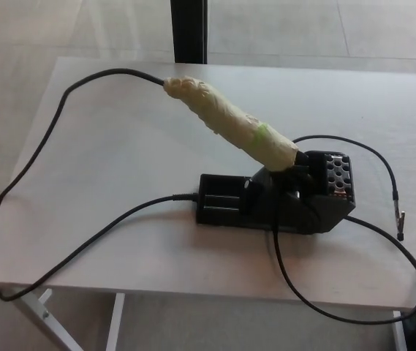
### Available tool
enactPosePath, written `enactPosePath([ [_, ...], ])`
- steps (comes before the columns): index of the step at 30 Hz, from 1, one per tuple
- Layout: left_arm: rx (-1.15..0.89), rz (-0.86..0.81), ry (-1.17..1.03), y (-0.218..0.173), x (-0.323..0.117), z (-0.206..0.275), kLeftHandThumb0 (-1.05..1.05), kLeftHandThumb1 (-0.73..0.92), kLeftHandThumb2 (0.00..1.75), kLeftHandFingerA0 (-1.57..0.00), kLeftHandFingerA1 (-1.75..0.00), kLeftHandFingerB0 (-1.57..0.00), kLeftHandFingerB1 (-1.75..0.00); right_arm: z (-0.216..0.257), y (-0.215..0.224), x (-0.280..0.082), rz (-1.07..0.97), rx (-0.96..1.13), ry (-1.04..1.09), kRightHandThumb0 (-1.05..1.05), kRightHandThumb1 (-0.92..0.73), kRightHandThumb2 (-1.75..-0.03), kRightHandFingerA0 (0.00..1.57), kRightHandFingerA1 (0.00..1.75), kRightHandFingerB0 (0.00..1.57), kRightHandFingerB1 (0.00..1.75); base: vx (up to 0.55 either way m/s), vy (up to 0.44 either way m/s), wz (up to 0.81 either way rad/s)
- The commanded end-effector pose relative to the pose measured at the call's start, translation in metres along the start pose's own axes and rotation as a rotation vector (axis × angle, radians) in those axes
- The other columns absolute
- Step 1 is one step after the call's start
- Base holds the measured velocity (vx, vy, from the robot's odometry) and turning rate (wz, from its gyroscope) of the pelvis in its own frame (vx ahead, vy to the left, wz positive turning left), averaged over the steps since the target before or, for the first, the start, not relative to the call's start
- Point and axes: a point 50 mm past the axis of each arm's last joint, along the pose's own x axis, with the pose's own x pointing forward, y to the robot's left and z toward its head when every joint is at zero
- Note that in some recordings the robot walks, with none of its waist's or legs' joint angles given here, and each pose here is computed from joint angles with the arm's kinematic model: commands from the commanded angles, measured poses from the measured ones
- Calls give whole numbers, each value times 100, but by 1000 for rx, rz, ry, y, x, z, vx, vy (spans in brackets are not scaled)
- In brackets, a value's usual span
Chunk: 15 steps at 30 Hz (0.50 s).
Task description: Use the left hand of the robot to grab the soldering gun kept on the middle of the table and pull it out of its base and keep it on the left side of the base
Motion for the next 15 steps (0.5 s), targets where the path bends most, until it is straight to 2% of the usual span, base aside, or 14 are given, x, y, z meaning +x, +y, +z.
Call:
enactPosePath([
  [1,62,27,-92,26,-4,39,-55,64,104,-65,-84,-50,-69,2,-4,-1,18,26,-40,-105,-58,-131,94,117,0,86,0,0,0],
  [2,1,41,-142,31,-6,59,-59,79,62,-48,-93,-50,-67,2,-4,-1,19,25,-42,-105,-58,-132,94,118,1,86,0,0,0],
  [4,52,138,-290,46,-11,119,-59,84,62,-29,-104,-32,-71,0,-7,-2,10,44,-27,-105,-53,-123,103,122,7,89,0,0,3],
  [5,43,158,-372,51,-16,139,-61,67,101,-35,-85,-31,-69,0,-7,-2,9,44,-26,-105,-54,-125,104,120,7,88,0,0,0],
  [6,49,187,-454,58,-25,162,-57,82,62,-23,-115,-27,-76,0,-6,-1,7,42,-26,-105,-53,-124,104,120,6,88,0,0,0],
  [7,37,202,-497,62,-31,178,-63,80,63,-16,-109,-22,-73,0,-5,-1,7,40,-26,-105,-79,-84,101,125,0,120,0,0,0],
  [8,12,207,-529,65,-36,191,-63,80,63,-16,-109,-22,-73,0,-6,-1,7,36,-26,-105,-79,-84,101,125,0,120,0,0,0],
  [9,20,233,-598,68,-47,215,-77,64,101,-23,-84,-24,-72,0,-6,-1,5,30,-25,-105,-75,-91,102,123,0,140,0,0,0],
  [10,-2,221,-757,73,-78,261,-80,76,55,-8,-114,-13,-92,1,-7,-2,6,27,-28,-105,-58,-134,97,115,0,87,0,0,0],
  [11,-2,219,-754,72,-77,261,-80,76,55,-8,-114,-13,-92,1,-7,-2,5,25,-28,-105,-58,-134,97,115,0,87,0,0,0],
  [12,31,217,-826,71,-93,279,-73,72,62,-9,-98,-20,-66,0,-8,-2,5,25,-29,-105,-54,-122,106,120,12,95,0,0,0],
  [13,65,219,-899,69,-108,294,-66,72,61,-20,-76,-24,-52,0,-9,-2,0,21,-27,-105,-78,-86,104,124,1,132,0,0,0],
  [14,102,220,-987,63,-127,313,-53,71,61,-25,-51,-28,-38,1,-9,-2,1,20,-28,-105,-77,-86,106,123,3,134,0,0,0],
  [15,156,223,-1102,53,-156,337,-52,72,61,-25,-46,-28,-38,2,-9,-2,7,18,-33,-105,-77,-86,106,123,4,137,0,0,0],
])
